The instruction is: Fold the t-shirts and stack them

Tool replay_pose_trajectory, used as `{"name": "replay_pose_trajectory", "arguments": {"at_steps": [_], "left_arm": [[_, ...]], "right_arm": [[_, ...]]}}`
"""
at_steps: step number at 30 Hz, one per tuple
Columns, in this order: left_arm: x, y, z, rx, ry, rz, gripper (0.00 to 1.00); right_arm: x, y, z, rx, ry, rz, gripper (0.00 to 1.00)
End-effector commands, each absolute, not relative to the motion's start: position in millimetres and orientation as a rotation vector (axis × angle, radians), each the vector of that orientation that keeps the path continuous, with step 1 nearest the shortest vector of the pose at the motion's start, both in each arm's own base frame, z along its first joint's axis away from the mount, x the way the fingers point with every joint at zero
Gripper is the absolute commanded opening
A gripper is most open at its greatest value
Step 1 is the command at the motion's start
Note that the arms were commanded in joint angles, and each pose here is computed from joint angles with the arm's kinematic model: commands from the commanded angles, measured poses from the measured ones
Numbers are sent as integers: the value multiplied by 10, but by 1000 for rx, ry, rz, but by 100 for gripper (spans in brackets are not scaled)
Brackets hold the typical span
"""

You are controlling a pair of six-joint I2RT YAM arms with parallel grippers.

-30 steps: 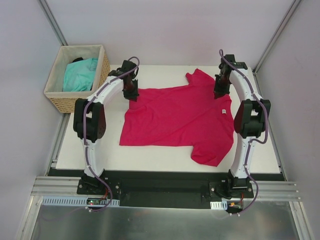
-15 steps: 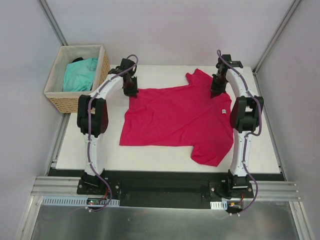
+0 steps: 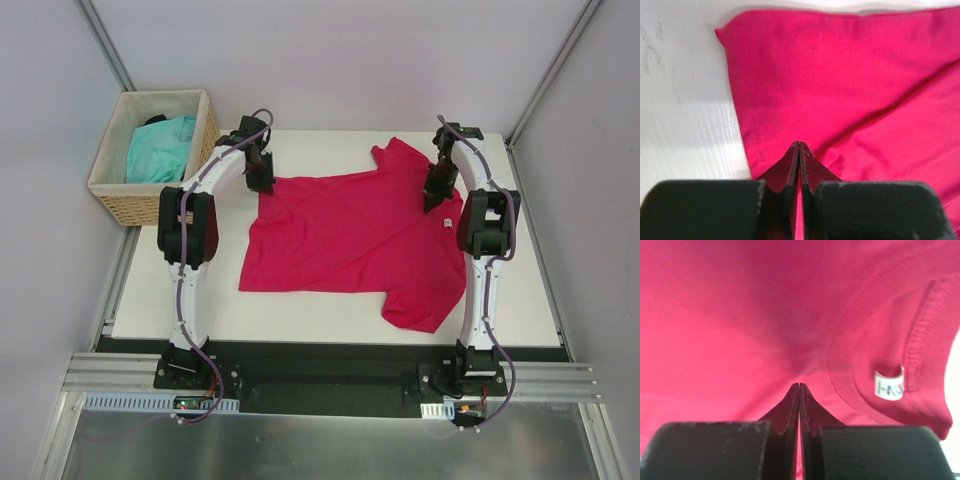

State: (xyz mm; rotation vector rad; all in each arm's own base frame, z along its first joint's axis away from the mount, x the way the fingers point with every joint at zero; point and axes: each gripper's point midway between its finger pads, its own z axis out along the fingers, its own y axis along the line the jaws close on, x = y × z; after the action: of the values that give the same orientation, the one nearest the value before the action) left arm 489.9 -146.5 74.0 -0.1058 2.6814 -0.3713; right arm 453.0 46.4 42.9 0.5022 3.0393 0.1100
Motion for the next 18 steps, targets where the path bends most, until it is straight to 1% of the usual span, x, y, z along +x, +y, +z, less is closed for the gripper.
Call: {"name": "replay_pose_trajectory", "arguments": {"at_steps": [1, 13, 18], "left_arm": [[4854, -1520, 783, -134, 2709, -423, 0], [4615, -1507, 602, -194, 2817, -424, 0], [4474, -1503, 536, -223, 2874, -429, 0]], "right_arm": [[4391, 402, 549, 648, 3081, 98, 1], [4153, 473, 408, 789, 3185, 109, 1], [4177, 505, 399, 810, 3182, 141, 1]]}}
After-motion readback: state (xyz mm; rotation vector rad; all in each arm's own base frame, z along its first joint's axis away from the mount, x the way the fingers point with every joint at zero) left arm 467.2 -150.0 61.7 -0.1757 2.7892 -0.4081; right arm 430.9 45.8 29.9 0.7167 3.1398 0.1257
